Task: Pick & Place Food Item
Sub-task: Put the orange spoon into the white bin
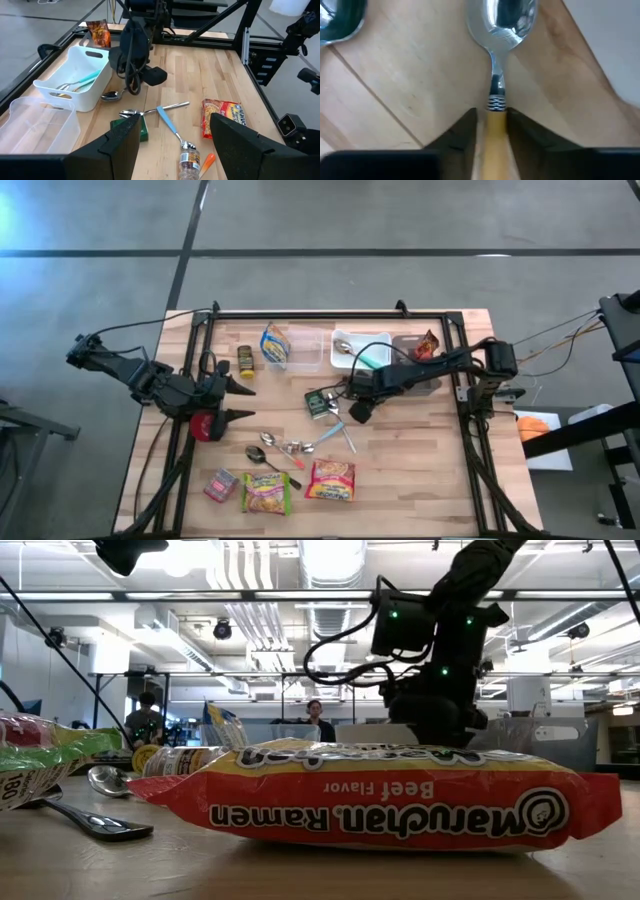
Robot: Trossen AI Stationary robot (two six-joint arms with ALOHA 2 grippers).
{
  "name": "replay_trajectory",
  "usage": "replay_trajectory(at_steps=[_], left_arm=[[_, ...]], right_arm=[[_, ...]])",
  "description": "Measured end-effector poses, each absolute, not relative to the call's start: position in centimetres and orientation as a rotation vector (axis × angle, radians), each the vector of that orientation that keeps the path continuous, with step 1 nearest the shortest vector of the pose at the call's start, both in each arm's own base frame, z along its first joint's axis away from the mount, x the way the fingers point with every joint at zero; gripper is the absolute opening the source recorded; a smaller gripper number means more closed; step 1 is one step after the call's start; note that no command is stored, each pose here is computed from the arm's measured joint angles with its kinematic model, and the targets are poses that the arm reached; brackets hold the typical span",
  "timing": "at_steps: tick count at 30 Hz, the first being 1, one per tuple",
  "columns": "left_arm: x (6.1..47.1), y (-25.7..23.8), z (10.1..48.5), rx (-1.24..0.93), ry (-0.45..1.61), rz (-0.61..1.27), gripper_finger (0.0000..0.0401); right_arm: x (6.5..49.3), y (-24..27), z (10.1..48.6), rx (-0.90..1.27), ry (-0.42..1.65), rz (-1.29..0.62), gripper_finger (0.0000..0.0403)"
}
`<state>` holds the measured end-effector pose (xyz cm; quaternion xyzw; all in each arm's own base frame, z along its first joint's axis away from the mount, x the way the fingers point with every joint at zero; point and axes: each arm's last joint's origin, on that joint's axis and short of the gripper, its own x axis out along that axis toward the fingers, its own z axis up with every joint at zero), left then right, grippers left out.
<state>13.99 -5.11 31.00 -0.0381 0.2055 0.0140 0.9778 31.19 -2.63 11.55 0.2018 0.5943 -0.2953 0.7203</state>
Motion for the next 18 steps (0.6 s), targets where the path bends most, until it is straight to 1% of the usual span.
replay_trajectory(at_steps=[2,3,14,18], left_arm=[[14.0,-5.1,31.0,-0.077,0.414,0.028,0.0243],[14.0,-5.1,31.0,-0.077,0.414,0.028,0.0243],[14.0,-5.1,31.0,-0.077,0.415,0.028,0.0243],[14.0,-5.1,31.0,-0.075,0.418,0.029,0.0243]], right_arm=[[31.4,-2.5,11.7,0.458,1.307,-0.658,0.0042],[31.4,-2.4,11.8,0.463,1.305,-0.659,0.0034],[33.0,-0.8,13.8,0.394,1.296,-0.653,0.0034],[33.8,0.1,14.8,0.382,1.269,-0.621,0.0034]])
